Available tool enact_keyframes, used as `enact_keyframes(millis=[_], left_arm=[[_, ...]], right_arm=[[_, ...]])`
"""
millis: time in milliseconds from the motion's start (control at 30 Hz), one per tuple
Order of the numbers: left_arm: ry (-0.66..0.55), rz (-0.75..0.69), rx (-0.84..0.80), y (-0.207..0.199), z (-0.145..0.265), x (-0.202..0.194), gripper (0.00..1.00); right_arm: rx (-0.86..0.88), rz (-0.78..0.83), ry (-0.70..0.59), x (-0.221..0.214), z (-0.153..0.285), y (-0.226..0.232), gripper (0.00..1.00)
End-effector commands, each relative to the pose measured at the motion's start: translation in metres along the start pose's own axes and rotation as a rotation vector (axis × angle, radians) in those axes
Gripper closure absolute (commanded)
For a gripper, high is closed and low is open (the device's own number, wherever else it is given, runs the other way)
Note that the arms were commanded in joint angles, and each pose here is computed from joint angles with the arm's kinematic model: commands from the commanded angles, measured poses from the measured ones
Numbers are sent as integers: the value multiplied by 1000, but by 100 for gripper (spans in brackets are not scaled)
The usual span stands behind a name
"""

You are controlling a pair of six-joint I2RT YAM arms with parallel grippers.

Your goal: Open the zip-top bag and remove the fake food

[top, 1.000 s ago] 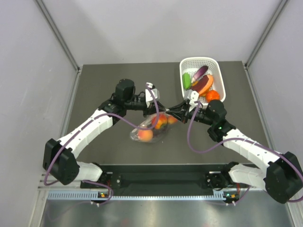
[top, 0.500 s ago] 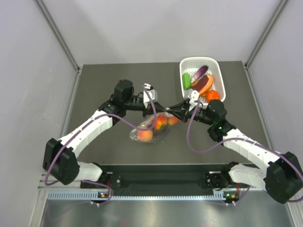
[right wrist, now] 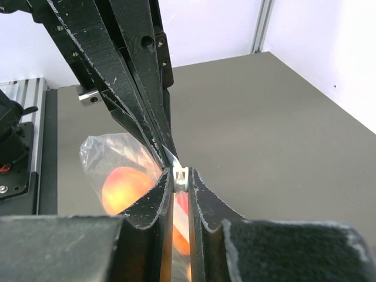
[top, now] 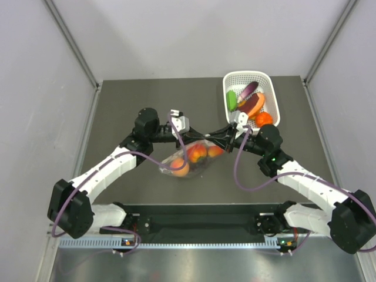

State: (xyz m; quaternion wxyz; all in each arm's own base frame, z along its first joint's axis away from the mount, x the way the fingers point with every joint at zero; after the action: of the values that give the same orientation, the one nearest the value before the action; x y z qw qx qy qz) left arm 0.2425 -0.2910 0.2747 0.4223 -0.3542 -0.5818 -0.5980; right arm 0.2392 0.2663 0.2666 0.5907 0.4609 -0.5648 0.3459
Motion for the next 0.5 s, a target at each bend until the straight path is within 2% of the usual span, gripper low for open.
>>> enact_keyframes(millis=[0,467], left_arm=[[-127,-125,17,3,3,45,100],[-154,-135,130,13,11,52,100]], right_arm=[[-16,10,-18,4,-1,-2,99],[7,-37,9,-10,-7,-4,99]])
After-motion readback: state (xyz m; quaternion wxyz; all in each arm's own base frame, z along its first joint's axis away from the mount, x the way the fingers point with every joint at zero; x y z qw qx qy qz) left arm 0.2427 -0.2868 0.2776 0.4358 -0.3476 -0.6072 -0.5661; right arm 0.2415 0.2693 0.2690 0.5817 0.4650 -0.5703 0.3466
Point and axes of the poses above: each gripper's point midway between its finger pads, its own z axis back along the fingers, its own y axis along the line the jaws close on, x = y × z, the point moved 2 cm from there along z, back along the fingers, and after that the axes turned 12 degrees about -z, right-handed, at the moved point
